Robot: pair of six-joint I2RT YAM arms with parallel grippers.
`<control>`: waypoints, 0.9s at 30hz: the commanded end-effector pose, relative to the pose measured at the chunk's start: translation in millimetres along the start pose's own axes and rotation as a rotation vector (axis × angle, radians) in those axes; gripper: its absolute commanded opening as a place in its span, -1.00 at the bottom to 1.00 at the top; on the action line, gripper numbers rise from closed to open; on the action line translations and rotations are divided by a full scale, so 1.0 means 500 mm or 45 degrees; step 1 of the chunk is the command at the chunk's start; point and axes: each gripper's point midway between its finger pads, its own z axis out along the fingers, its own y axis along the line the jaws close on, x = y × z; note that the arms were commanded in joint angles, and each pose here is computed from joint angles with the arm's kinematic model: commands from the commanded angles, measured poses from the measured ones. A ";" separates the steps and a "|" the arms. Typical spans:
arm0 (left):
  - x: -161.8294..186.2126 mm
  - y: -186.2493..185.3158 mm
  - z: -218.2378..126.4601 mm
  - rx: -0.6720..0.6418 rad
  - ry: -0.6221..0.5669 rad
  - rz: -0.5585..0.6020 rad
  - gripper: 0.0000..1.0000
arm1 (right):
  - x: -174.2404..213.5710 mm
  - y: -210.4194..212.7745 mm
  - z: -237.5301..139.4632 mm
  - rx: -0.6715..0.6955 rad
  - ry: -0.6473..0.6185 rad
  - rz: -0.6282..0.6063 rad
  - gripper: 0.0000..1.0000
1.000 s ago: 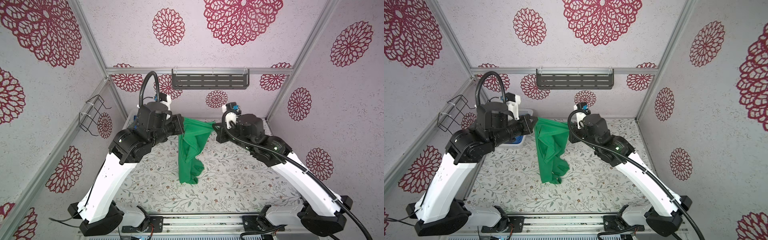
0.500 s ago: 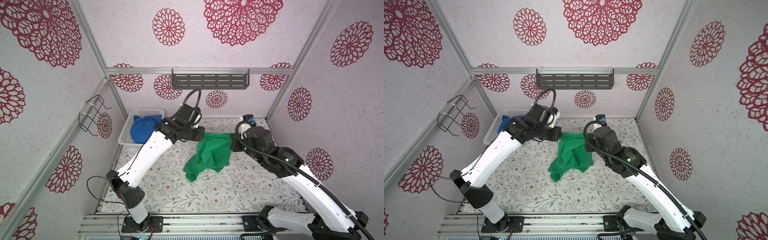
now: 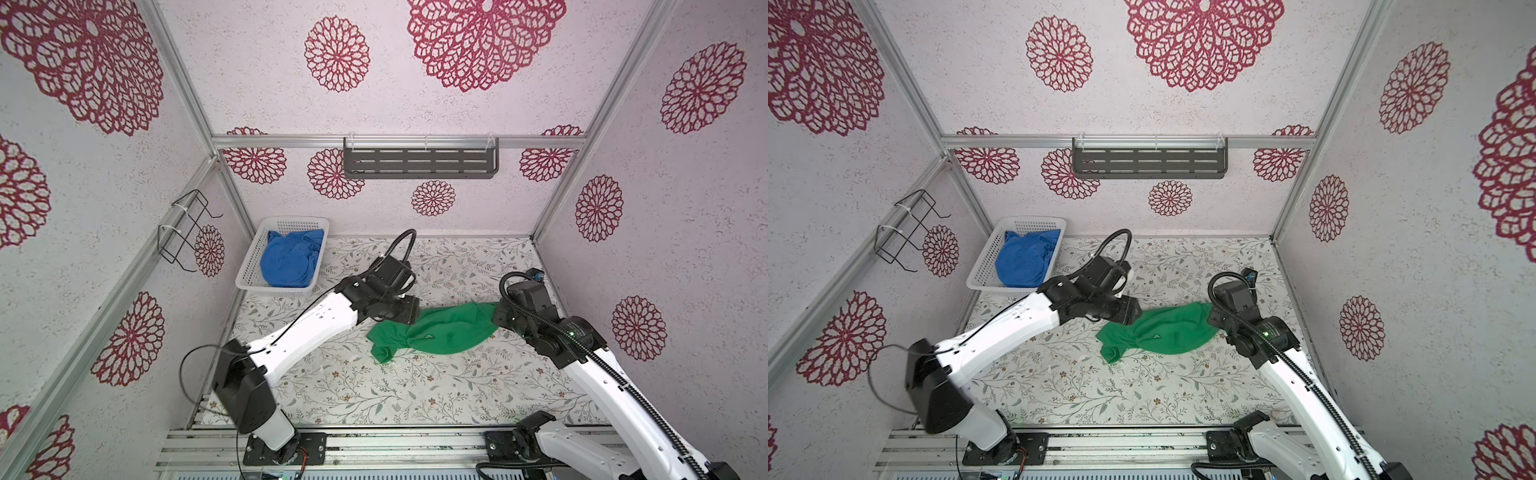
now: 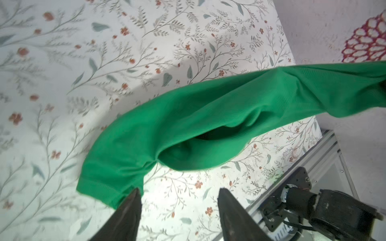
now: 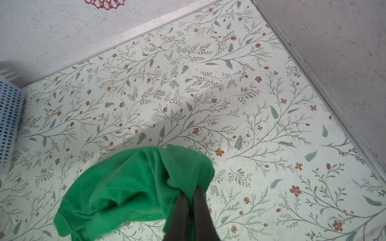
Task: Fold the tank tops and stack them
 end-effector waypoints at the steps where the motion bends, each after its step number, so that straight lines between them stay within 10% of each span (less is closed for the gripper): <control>1: 0.044 0.007 0.037 0.111 -0.016 -0.320 -0.07 | -0.007 -0.011 0.004 0.026 -0.029 0.041 -1.00; 6: 0.099 0.007 0.094 0.295 -0.045 -0.608 -0.27 | -0.012 -0.040 0.003 0.083 -0.020 0.038 -1.00; 19: 0.260 -0.132 0.231 0.208 0.332 -0.515 -0.44 | 0.022 -0.031 0.029 0.015 0.067 -0.024 -1.00; 27: 0.351 -0.148 0.270 0.099 0.527 -0.515 -0.04 | 0.033 -0.036 0.034 0.010 0.070 -0.060 -1.00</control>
